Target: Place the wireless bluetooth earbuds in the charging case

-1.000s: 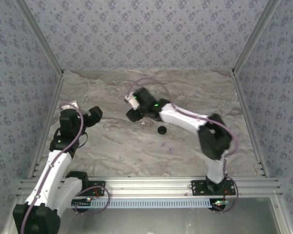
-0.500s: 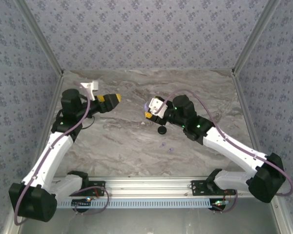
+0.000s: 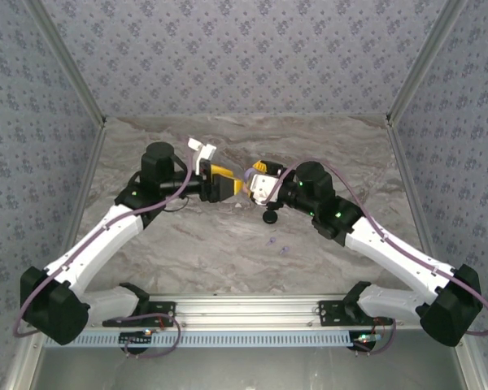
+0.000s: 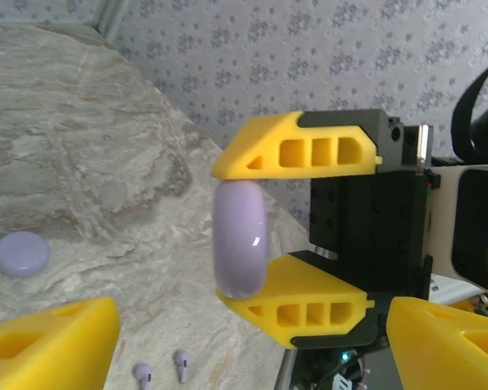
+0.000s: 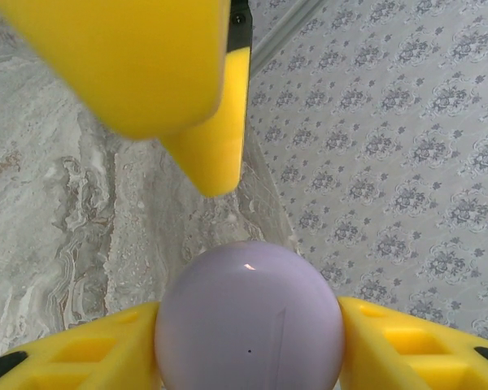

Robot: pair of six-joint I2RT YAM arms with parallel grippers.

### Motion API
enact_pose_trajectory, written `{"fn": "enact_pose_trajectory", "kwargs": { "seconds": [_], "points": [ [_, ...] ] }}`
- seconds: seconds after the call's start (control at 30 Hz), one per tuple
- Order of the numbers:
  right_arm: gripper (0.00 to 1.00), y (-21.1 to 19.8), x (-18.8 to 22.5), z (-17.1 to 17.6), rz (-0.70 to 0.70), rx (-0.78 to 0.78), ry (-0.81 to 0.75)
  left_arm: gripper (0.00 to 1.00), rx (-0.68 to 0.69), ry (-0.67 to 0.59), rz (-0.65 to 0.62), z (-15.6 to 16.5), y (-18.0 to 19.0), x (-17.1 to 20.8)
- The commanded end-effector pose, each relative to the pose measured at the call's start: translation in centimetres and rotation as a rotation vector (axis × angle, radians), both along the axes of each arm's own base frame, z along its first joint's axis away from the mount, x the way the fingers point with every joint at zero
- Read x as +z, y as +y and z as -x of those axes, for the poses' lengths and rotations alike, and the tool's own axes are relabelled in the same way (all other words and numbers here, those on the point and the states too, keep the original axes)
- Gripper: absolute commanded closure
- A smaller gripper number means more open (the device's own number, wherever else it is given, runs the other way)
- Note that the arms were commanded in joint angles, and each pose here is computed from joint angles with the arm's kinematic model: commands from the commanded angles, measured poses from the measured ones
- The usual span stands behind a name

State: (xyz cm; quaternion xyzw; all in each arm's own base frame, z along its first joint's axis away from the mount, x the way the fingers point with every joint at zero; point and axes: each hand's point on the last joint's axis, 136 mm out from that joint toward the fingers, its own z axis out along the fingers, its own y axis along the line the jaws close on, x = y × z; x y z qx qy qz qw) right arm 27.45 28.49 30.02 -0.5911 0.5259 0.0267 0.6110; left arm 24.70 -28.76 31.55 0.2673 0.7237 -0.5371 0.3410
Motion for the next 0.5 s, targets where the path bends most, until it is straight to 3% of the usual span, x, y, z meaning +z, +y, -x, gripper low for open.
{"fn": "enact_pose_trajectory", "kwargs": {
  "seconds": [0.0, 0.47],
  "points": [
    [0.45, -0.3, 1.0, 0.3, -0.011, 0.009, -0.035, 0.19, -0.075, -0.092, 0.040, 0.8, -1.3, 2.3],
    [0.45, 0.1, 1.5, 0.9, -0.046, 0.039, -0.010, 0.44, -0.146, -0.094, 0.031, 1.0, -3.2, 2.0]
  ]
}}
